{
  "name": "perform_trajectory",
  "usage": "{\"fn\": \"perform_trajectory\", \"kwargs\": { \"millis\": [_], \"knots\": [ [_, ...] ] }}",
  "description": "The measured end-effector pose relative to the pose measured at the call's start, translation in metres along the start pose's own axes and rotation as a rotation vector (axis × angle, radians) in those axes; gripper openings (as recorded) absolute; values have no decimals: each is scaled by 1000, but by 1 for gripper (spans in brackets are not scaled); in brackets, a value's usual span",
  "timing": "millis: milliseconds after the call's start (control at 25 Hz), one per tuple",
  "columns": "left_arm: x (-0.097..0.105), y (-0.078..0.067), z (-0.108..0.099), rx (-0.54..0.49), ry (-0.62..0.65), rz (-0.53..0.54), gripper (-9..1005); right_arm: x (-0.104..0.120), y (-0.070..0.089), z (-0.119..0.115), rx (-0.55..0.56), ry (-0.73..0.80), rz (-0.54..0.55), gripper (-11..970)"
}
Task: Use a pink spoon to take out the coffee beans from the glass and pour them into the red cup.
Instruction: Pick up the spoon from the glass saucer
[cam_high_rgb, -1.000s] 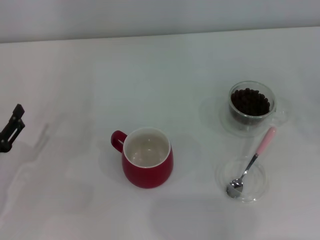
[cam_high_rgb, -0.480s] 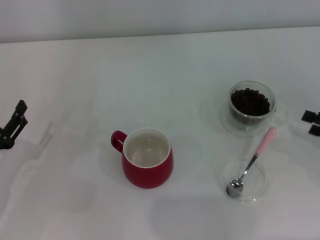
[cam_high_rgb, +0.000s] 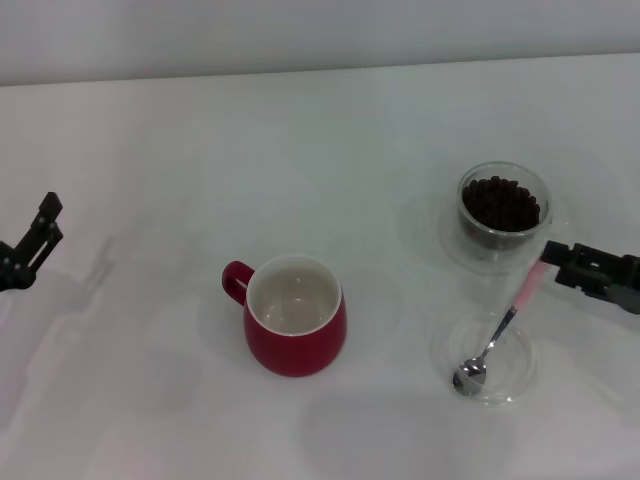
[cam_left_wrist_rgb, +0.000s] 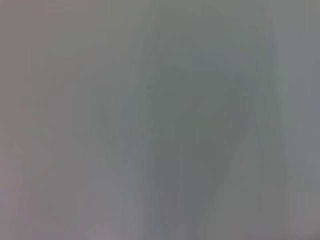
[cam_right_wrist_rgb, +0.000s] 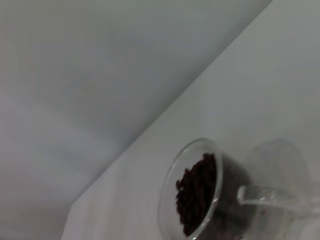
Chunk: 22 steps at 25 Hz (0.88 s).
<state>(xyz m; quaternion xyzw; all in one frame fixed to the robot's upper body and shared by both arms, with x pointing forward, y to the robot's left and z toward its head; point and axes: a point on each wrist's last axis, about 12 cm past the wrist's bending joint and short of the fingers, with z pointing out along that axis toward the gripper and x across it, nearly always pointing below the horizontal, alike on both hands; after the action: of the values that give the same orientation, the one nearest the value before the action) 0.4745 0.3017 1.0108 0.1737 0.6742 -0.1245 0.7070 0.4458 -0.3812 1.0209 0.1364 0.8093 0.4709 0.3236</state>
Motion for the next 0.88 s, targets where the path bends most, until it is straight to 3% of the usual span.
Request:
{"fn": "perform_trajectory", "kwargs": {
  "millis": [880],
  "knots": [
    [0,1,3,-4,6,3,762,13,4,23,-18,21,-71,856]
  ]
}}
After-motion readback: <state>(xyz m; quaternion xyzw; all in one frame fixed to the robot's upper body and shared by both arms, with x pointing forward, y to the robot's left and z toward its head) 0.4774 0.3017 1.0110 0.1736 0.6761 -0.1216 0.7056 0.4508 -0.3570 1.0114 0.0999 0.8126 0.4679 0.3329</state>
